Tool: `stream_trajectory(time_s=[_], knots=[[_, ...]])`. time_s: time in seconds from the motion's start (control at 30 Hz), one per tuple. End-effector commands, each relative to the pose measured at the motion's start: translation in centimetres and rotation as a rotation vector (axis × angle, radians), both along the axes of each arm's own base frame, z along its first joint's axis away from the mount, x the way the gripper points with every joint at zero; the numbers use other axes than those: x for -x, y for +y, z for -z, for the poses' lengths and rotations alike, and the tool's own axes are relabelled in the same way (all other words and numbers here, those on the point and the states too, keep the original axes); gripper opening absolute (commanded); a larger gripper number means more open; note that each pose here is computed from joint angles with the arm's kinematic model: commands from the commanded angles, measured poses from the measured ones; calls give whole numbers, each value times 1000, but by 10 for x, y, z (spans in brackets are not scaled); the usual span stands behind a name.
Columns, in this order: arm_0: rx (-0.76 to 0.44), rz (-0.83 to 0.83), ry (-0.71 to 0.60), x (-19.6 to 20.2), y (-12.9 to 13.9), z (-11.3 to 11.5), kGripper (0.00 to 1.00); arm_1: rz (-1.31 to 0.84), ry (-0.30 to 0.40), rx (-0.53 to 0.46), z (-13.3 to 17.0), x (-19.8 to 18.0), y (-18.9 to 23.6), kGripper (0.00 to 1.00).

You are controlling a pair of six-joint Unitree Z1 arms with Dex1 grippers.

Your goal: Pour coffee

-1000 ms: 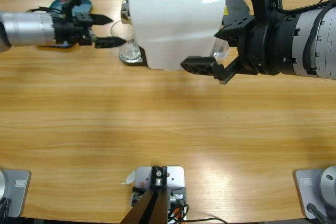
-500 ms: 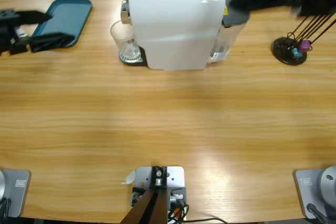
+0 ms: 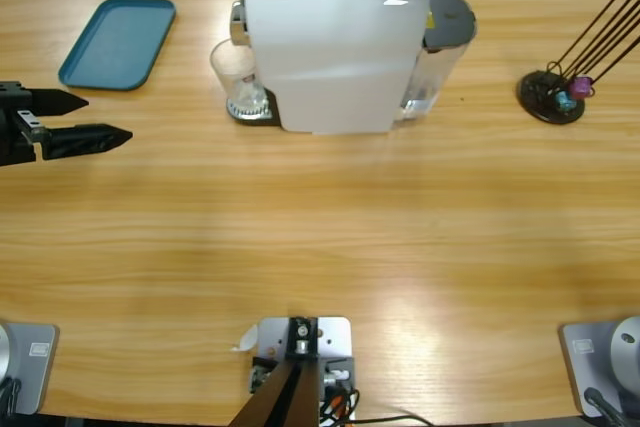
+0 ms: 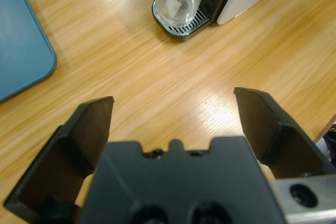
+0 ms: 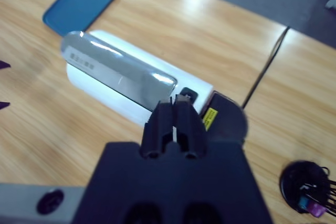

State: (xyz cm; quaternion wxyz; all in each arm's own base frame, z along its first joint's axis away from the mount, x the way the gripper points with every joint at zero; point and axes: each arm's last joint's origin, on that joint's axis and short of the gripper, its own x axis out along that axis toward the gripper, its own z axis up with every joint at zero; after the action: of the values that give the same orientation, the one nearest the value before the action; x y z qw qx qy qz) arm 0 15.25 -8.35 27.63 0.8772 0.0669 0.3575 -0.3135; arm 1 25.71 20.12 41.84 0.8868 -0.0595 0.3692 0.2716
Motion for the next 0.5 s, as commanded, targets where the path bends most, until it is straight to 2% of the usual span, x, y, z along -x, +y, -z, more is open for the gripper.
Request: stream_trajectory(time_s=[0.03,0.5], knots=[[-29,-23,54,-5,0,10,996,-4,82,53,32,-30,17,0],[-35,-22,68,-7,-1,14,996,56,91,117,45,-38,13,0]])
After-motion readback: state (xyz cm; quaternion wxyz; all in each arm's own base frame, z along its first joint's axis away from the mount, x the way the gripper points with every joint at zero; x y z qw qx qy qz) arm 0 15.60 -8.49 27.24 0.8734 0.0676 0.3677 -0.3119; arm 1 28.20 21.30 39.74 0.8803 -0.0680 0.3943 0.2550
